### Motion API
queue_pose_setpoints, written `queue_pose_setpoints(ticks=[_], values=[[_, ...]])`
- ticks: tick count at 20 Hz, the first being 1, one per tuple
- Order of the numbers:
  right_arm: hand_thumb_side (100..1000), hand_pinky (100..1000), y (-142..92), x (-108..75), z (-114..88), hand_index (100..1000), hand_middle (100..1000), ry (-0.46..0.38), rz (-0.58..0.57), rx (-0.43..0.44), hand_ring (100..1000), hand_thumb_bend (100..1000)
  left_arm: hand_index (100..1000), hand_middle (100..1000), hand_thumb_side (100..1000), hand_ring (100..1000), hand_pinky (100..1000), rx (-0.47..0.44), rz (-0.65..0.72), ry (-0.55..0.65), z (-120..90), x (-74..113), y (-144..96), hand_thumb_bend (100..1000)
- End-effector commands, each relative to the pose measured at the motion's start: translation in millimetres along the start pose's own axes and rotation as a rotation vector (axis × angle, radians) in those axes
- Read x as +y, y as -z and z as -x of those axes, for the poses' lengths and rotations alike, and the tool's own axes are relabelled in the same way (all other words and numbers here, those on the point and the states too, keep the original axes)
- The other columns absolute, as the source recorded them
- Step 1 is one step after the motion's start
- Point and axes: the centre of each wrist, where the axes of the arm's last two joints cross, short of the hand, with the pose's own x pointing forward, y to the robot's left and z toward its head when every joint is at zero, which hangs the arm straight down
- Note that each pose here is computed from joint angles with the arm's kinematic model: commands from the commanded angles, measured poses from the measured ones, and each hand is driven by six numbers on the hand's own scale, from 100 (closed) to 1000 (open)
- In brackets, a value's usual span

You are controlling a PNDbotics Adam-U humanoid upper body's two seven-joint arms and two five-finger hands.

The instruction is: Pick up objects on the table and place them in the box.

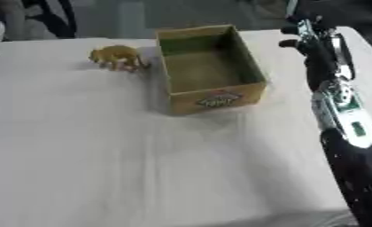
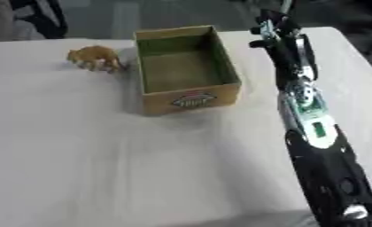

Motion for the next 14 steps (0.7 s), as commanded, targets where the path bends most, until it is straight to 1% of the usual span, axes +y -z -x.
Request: queue_pose_setpoints(ticks=[1, 7, 10, 12, 14], values=[[489, 584, 8, 0.4, -14, 764, 684, -0.004, -0.024, -0.051, 693, 100, 706, 614, 100, 621, 620, -0.024, -0.009, 0.085, -3, 13.5, 15, 232], [482, 584, 10, 4.6, -17, 764, 682, 0.001, -0.046, -0.062, 691, 100, 717, 618, 100, 629, 628, -0.047, -0.021, 0.152, -4, 11.0, 45, 262], [473, 584, 11, 8.1, -18, 765, 681, 0.010, -0.058, -0.071, 690, 100, 718, 618, 100, 631, 630, -0.033, -0.039, 0.169, -1, 4.9, 57, 251], [465, 584, 12, 11.0, -19, 764, 681, 0.017, -0.067, -0.077, 689, 100, 723, 625, 100, 641, 635, -0.022, -0.052, 0.184, 3, 1.4, 63, 275], [461, 583, 13, 14.2, -21, 765, 680, 0.024, -0.078, -0.082, 689, 100, 725, 631, 100, 649, 640, -0.001, -0.065, 0.198, 8, -3.6, 68, 276]])
